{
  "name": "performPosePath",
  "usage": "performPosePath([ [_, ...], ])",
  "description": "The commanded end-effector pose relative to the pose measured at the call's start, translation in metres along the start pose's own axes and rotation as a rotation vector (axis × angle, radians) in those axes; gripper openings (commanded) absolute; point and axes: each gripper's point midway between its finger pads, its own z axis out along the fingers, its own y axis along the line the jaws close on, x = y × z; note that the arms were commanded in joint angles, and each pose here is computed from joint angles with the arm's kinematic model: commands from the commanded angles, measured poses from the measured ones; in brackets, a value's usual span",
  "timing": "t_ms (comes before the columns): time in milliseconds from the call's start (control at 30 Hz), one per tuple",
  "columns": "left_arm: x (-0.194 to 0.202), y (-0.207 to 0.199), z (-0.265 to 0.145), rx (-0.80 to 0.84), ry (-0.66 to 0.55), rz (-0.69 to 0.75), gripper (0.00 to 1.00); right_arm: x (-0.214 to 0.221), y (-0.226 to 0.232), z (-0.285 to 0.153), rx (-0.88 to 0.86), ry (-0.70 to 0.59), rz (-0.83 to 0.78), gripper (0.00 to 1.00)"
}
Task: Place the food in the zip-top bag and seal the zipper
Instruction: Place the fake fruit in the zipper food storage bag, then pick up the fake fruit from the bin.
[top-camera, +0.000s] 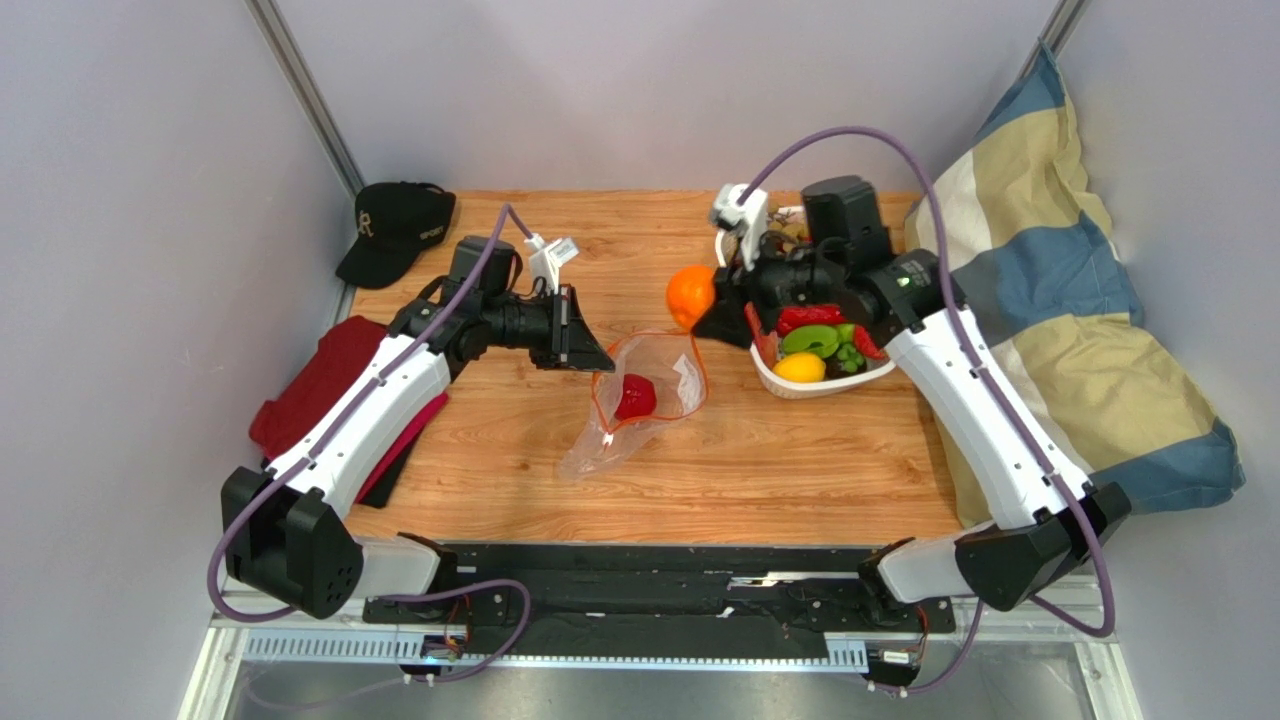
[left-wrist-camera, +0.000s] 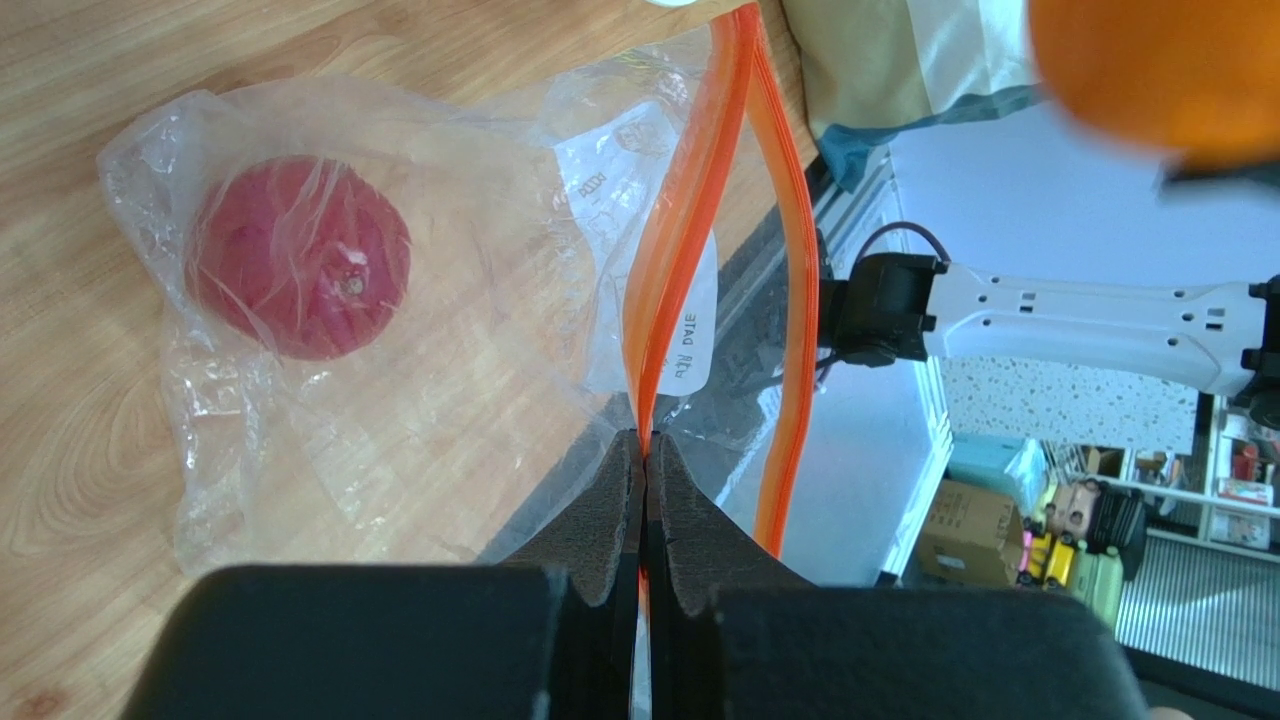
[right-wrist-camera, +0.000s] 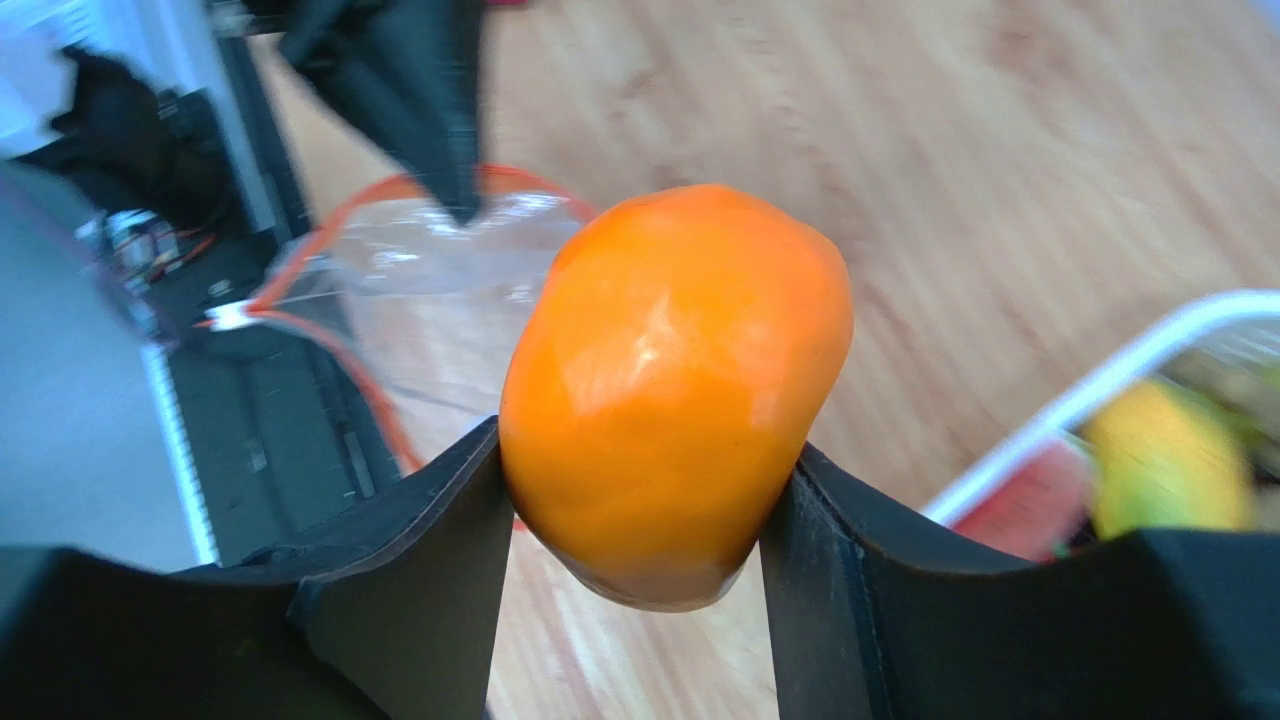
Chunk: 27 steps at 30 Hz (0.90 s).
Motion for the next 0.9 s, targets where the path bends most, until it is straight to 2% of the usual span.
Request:
performPosePath([
  [0, -0.013, -0.018, -0.008, 0.04, -0.038, 0.068, 0.0, 0.015, 0.055, 0.027, -0.175, 0.063, 0.004, 0.4],
  [133, -0.014, -0.019, -0.008, 0.043, -0.036, 0.059, 0.0, 0.028, 0.071, 0.048, -0.215, 0.126, -0.038, 0.45],
  [167, -0.015, -0.019, -0.008, 0.043, -0.037, 0.06, 0.0, 0.031, 0.072, 0.053, -0.225, 0.143, -0.041, 0.5],
  [200, -0.015, -0.019, -0.008, 0.042, -0.035, 0.059, 0.0, 0.033, 0.077, 0.056, -0.24, 0.157, -0.047, 0.65],
  [267, -0.016, -0.019, -0.008, 0.04, -0.034, 0.061, 0.0, 0.036, 0.081, 0.056, -0.262, 0.189, -0.036, 0.83],
  [300, -0.016, -0.02, -0.008, 0.039, -0.033, 0.064, 0.0, 0.037, 0.081, 0.055, -0.265, 0.194, -0.031, 1.0],
  [467, -0.017, -0.02, -0.007, 0.038, -0.034, 0.065, 0.0, 0.019, 0.069, 0.035, -0.215, 0.128, -0.029, 1.0],
  [633, -0.017, -0.019, -0.007, 0.037, -0.033, 0.059, 0.0, 0.017, 0.006, -0.009, -0.079, 0.048, 0.142, 1.0],
  [667, -0.017, -0.02, -0.007, 0.039, -0.036, 0.061, 0.0, 0.023, -0.021, -0.024, -0.009, 0.034, 0.198, 1.0],
  [867, -0.017, -0.021, -0.009, 0.041, -0.041, 0.068, 0.0, 0.077, -0.089, -0.087, 0.252, 0.055, 0.333, 1.0],
])
